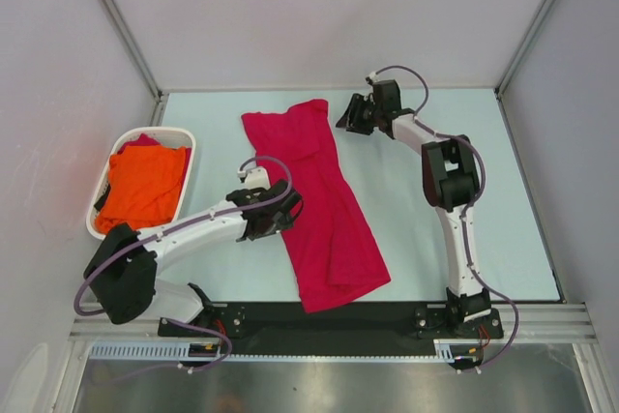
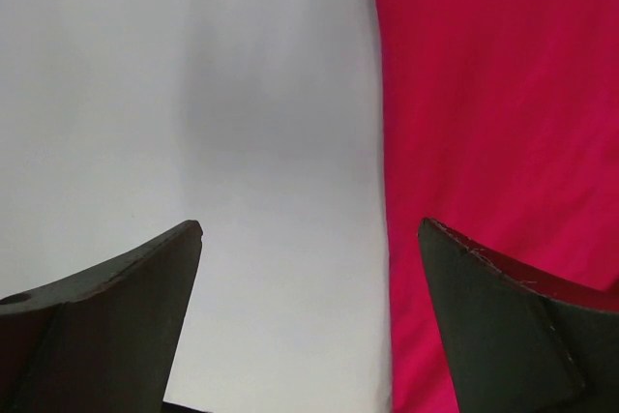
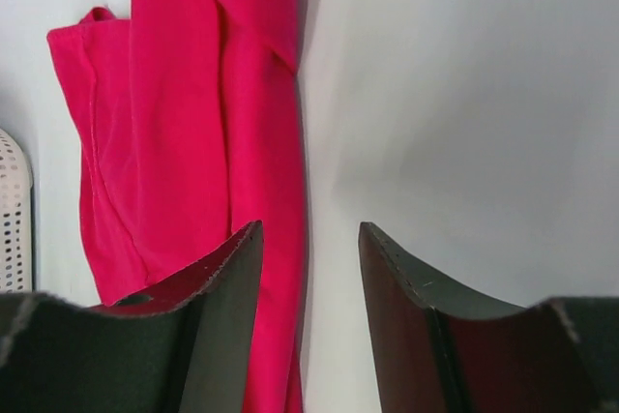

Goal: Fold and stack the t-shirts
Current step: Rotate the tshirt 90 degrees

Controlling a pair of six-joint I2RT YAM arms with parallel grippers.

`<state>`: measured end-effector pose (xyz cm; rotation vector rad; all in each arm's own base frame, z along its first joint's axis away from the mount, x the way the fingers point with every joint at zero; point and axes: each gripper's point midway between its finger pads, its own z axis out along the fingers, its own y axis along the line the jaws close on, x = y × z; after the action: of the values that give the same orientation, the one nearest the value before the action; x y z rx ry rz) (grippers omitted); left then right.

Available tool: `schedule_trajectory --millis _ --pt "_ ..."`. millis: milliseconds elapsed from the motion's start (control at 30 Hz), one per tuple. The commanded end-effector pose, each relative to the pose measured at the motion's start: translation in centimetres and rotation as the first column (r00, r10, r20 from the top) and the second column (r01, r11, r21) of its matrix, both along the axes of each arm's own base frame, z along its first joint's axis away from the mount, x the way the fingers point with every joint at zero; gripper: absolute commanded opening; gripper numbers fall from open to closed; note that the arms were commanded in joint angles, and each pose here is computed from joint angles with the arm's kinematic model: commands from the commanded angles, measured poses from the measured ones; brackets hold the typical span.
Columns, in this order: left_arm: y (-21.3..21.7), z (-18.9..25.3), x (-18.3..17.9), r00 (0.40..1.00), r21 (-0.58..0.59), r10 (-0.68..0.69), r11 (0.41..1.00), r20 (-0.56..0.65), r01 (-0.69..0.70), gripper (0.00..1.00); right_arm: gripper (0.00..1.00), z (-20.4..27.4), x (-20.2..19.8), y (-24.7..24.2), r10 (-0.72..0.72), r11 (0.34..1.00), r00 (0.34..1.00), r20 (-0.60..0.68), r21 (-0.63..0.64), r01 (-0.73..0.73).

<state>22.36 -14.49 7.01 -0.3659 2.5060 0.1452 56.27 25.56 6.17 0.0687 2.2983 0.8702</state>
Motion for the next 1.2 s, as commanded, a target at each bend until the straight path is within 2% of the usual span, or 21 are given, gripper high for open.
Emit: schedule_trajectory --millis 0,267,567,667,733,767,800,867,900,1000,1167 --pt "-1.2 0.3 1.1 1.0 -0.027 -0.021 0.999 0.018 0.021 1.0 0.5 -0.4 1.3 2.4 0.095 0.995 0.995 -0.001 0.035 -0.095" --pt "-1.1 -1.4 0.2 0.999 -0.019 -0.018 1.0 -0.039 0.017 0.99 0.51 -1.0 3.8 5.0 0.119 0.989 0.993 0.011 0.09 -0.119" --pt "-0.6 -0.5 0.7 1.0 0.013 -0.003 1.0 -0.027 0.004 1.0 0.52 -2.2 3.5 7.8 0.148 0.985 0.989 0.018 0.091 -0.149" --pt "0.0 1.5 1.7 0.999 0.018 0.024 1.0 0.024 -0.024 1.0 0.46 -3.3 3.0 8.6 0.158 0.987 0.987 0.007 0.035 -0.158" --pt "0.5 4.1 2.6 0.994 0.007 0.047 0.999 0.096 -0.048 0.99 0.38 -3.9 2.4 8.9 0.161 0.987 0.987 -0.004 0.008 -0.161" --pt "0.9 5.1 3.0 0.99 0.01 0.06 0.998 0.129 -0.062 1.0 0.33 -4.1 2.7 8.6 0.137 0.99 0.991 -0.002 -0.017 -0.137" --pt "1.8 7.5 3.7 0.976 0.015 0.086 0.996 0.2 -0.09 1.0 0.23 -4.7 2.6 8.2 0.121 0.992 0.993 -0.017 -0.042 -0.121" --pt "2.8 10.0 4.2 0.955 0.015 0.114 0.992 0.273 -0.123 1.0 0.16 -4.7 3.2 7.2 0.067 0.994 0.998 -0.001 -0.086 -0.066" --pt "3.8 12.4 4.6 0.929 0.017 0.131 0.989 0.346 -0.146 1.0 0.11 -4.8 3.2 6.5 0.041 0.993 0.999 0.005 -0.11 -0.04" --pt "5.4 15.7 4.6 0.884 0.009 0.147 0.986 0.445 -0.168 1.0 0.06 -3.5 4.2 4.2 -0.062 0.981 0.996 0.061 -0.178 0.072" --pt "6.4 16.9 3.9 0.869 0.008 0.122 0.99 0.479 -0.143 1.0 0.06 -1.3 6.4 -0.7 -0.23 0.928 0.959 0.166 -0.26 0.267"
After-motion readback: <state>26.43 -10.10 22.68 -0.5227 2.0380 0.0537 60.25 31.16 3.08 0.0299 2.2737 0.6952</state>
